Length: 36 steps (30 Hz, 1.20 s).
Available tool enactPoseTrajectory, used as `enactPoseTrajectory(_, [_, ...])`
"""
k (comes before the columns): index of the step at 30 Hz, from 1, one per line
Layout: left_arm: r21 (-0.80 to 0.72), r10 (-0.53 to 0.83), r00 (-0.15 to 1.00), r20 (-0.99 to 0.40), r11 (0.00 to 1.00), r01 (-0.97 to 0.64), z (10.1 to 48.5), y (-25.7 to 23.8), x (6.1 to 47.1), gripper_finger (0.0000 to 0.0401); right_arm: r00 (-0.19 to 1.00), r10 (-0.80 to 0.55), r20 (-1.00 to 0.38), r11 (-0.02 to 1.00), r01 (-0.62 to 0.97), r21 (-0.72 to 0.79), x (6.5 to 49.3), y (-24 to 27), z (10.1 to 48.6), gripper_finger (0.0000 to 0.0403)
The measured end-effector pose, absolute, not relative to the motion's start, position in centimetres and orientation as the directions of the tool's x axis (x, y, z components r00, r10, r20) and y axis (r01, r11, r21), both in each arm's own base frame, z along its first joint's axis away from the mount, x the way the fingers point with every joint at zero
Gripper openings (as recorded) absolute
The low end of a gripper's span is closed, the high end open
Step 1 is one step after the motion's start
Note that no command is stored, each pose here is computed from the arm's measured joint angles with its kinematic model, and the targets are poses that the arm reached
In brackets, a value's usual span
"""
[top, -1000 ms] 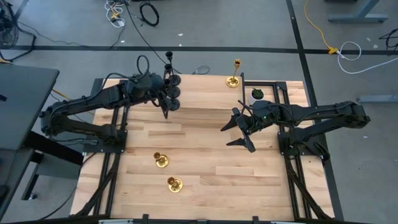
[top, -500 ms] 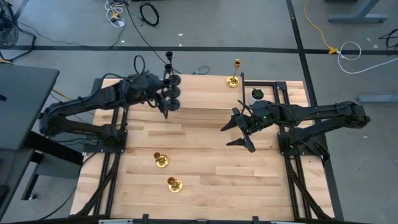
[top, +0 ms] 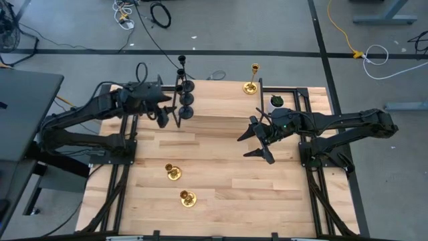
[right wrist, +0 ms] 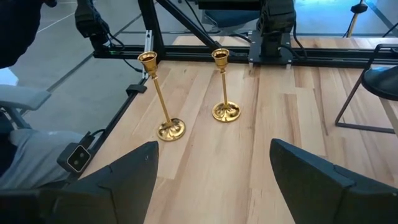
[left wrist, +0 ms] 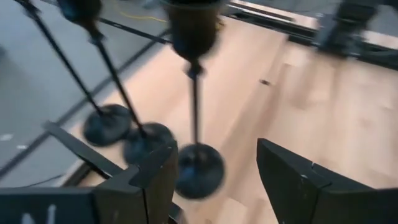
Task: Pick & Place candle stick holders
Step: Put the top gold candle holder on the shelf aligned with the gold candle holder
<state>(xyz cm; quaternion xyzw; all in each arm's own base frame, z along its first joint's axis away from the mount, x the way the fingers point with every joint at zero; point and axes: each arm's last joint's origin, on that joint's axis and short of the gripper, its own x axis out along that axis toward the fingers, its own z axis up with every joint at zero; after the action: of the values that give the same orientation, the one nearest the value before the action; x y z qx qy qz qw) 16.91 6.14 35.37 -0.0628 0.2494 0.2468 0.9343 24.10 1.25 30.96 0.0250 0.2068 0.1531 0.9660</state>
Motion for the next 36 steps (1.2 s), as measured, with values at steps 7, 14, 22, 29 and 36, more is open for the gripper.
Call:
enactPoseTrajectory(7, [-0.181, 0.159, 0.816, -0.555, 0.935, -0.305, 35.2, 4.4, 15.5, 0.0216, 0.868, 0.306, -0.392, 0.952, -0.285, 0.112, 24.1, 1.3, 31.0, 0.0304])
enactPoseTrajectory(14, [-0.282, -0.075, 0.829, -0.555, 0.954, -0.103, 35.2, 1.4, 15.9, 0.0216, 0.868, 0.306, -0.392, 0.952, -0.270, 0.145, 24.1, 1.2, 31.0, 0.0304])
enactPoseTrajectory(22, [-0.301, -0.122, 0.786, -0.606, 0.950, -0.085, 34.7, -2.4, 15.6, 0.0216, 0.868, 0.307, -0.391, 0.951, -0.260, 0.168, 24.1, 1.3, 31.0, 0.0304])
enactPoseTrajectory(29, [-0.295, -0.099, 0.742, -0.663, 0.946, -0.137, 33.9, -6.0, 14.9, 0.0215, 0.876, 0.323, -0.360, 0.945, -0.273, 0.182, 24.2, 1.3, 31.3, 0.0304])
enactPoseTrajectory(36, [-0.252, -0.065, 0.715, -0.696, 0.955, -0.158, 32.7, -9.6, 14.3, 0.0215, 0.878, 0.341, -0.335, 0.938, -0.295, 0.183, 24.3, 1.4, 31.5, 0.0304])
